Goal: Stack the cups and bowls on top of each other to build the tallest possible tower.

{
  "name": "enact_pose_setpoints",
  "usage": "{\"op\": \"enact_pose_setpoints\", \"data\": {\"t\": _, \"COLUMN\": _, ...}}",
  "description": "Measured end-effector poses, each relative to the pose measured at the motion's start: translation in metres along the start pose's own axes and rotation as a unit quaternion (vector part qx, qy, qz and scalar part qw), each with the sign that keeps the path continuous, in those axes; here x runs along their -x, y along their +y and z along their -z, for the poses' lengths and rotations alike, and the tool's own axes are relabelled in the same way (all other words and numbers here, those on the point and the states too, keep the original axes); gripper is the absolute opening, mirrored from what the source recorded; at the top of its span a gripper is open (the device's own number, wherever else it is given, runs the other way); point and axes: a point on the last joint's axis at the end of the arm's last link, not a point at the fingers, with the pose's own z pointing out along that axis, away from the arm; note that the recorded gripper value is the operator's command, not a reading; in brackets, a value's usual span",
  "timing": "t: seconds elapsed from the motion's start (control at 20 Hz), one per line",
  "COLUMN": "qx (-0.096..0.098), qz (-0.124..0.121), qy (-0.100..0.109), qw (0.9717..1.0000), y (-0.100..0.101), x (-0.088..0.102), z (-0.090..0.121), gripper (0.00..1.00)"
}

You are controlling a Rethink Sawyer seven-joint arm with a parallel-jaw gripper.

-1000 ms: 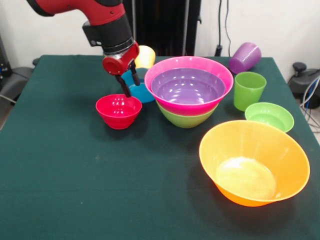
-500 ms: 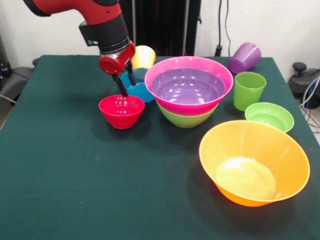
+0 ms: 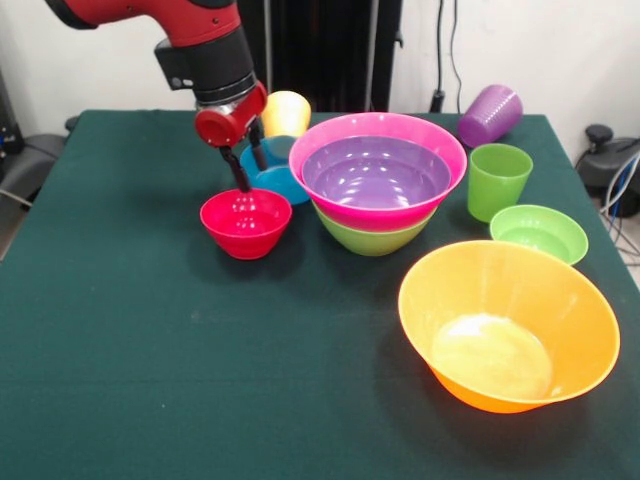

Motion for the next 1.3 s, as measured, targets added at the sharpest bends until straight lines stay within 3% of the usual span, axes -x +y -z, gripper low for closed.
{"op": "enact_pose_setpoints", "data": {"t": 0.55, "qx": -0.011, "qz": 0.003, "qy": 0.004, "qw": 0.9999, "y": -0.008, "x": -0.001, "z": 0.008, "gripper": 1.00}}
{"op": "enact_pose_setpoints", "data": {"t": 1.1, "qx": -0.078, "qz": 0.011, "qy": -0.023, "qw": 0.9966, "y": -0.045, "x": 0.008, "z": 0.032, "gripper": 1.00}}
{"op": "enact_pose_setpoints", "data": {"t": 1.3, "qx": -0.088, "qz": 0.013, "qy": -0.026, "qw": 0.9957, "y": -0.049, "x": 0.010, "z": 0.034, "gripper": 1.00}}
